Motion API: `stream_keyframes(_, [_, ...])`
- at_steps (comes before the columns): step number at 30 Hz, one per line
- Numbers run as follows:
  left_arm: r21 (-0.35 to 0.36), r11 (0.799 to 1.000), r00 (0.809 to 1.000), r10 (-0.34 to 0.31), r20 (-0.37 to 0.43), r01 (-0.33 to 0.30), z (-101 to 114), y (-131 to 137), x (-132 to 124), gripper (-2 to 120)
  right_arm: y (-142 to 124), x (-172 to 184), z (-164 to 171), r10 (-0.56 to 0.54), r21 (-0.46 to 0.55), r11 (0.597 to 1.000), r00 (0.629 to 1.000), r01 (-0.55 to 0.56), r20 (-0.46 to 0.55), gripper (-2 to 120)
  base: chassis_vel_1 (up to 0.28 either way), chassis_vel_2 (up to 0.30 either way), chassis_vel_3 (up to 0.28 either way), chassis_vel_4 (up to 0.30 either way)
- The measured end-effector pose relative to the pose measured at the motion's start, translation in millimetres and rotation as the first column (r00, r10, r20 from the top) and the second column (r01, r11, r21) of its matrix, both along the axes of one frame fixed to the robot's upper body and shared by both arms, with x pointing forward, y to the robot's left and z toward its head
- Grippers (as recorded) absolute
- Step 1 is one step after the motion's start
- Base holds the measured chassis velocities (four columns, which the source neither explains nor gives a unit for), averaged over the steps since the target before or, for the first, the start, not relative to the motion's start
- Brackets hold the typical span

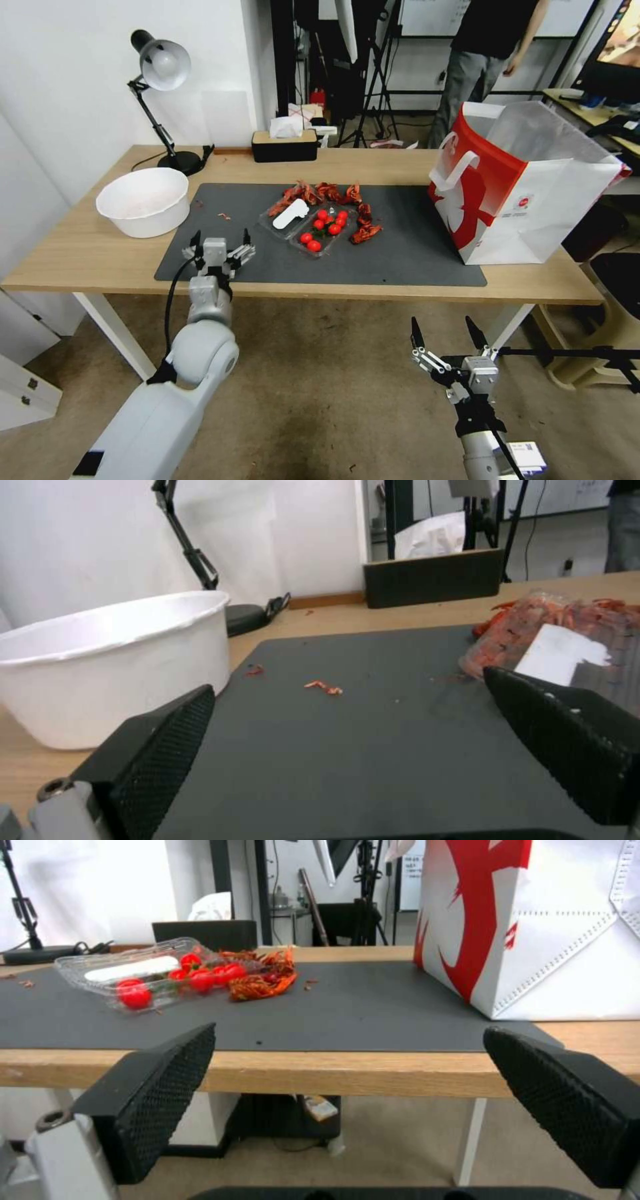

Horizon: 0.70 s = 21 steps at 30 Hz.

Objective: Pick up the trash from the table and place it into the takeout bag.

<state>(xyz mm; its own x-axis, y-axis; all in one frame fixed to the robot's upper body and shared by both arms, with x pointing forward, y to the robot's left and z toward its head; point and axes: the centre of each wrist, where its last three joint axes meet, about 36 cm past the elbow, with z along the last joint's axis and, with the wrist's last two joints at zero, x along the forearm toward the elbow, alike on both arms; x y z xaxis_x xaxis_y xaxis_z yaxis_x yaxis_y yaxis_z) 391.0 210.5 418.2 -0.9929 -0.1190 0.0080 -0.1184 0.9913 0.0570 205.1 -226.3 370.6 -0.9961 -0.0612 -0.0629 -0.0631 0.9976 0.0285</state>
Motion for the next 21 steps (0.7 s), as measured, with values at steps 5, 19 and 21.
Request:
stream_keyframes(5, [-0.036,0.999,1.0,-0.024,0.004,0.024,-3.1,2.5,-20.3,100,-1.4,0.0,0.1,0.004,-0.001,1.0,1.0,-0.004,0.004,100,0.0,0.0,0.0,0.0])
stream_keyframes(19, [-0.049,0.997,0.998,-0.054,0.026,0.055,-9.2,17.3,-48.9,100,-2.1,4.4,1.1,0.008,0.001,1.0,1.0,-0.008,0.018,100,0.0,0.0,0.0,0.0])
stream_keyframes(21, [-0.049,0.997,0.998,-0.054,0.026,0.055,-9.2,17.3,-48.9,100,-2.1,4.6,1.1,0.008,0.001,1.0,1.0,-0.008,0.019,100,0.0,0.0,0.0,0.0])
